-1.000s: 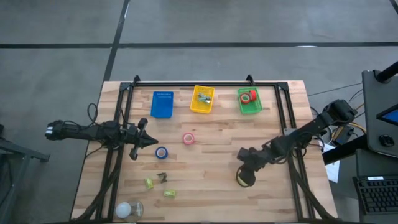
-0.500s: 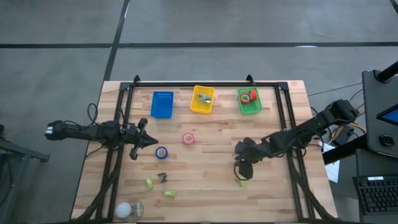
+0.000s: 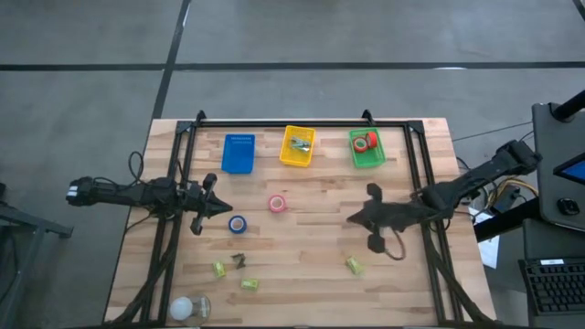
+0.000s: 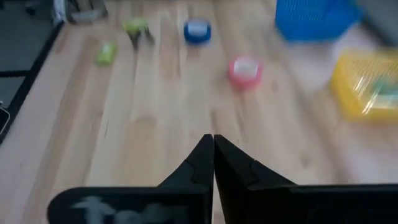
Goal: Pick and place Stapler, Stapler remover, tape
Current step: Put the pink tape into the green bin
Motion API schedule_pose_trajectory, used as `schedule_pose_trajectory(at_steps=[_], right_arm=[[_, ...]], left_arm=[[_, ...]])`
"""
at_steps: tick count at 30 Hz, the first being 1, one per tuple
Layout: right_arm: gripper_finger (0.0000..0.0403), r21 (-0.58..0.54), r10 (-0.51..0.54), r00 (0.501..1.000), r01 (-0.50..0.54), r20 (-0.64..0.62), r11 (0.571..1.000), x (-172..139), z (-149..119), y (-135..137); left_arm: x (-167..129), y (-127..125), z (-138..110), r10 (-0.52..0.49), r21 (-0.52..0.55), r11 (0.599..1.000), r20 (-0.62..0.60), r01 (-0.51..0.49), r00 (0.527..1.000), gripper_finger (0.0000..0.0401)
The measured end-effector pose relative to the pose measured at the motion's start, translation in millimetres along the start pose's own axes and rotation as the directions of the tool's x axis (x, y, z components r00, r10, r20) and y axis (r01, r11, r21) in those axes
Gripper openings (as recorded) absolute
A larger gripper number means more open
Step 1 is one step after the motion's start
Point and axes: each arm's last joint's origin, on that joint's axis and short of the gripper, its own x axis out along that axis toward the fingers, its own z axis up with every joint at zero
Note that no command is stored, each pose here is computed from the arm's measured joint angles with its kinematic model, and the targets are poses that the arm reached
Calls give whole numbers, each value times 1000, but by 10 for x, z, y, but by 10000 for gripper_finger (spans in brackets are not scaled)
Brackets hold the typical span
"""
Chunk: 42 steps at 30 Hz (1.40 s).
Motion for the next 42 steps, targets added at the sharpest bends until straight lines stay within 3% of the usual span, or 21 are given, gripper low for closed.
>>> schedule_pose_trajectory(at_steps=[3,10,17,22,31,42], right_arm=[[8,-52,10,994,-4,106,999,-160,0,-26],[8,-58,69,943,-53,326,997,-423,-140,-210],[8,-78,97,907,-71,410,994,-572,-402,-388],[8,-114,182,838,-144,514,983,-724,-457,-465],[8,-174,212,796,-136,567,975,-800,-545,-531],[8,-200,208,836,-120,508,972,-705,-644,-522]], left_arm=[[0,0,0,0,0,1000,0,0,1000,10],[0,0,0,0,0,1000,0,0,1000,10],[0,0,0,0,0,1000,0,0,1000,10],[0,0,0,0,0,1000,0,0,1000,10],[0,0,0,-1,0,1000,0,1,1000,10],[0,0,0,0,0,1000,0,0,1000,10]])
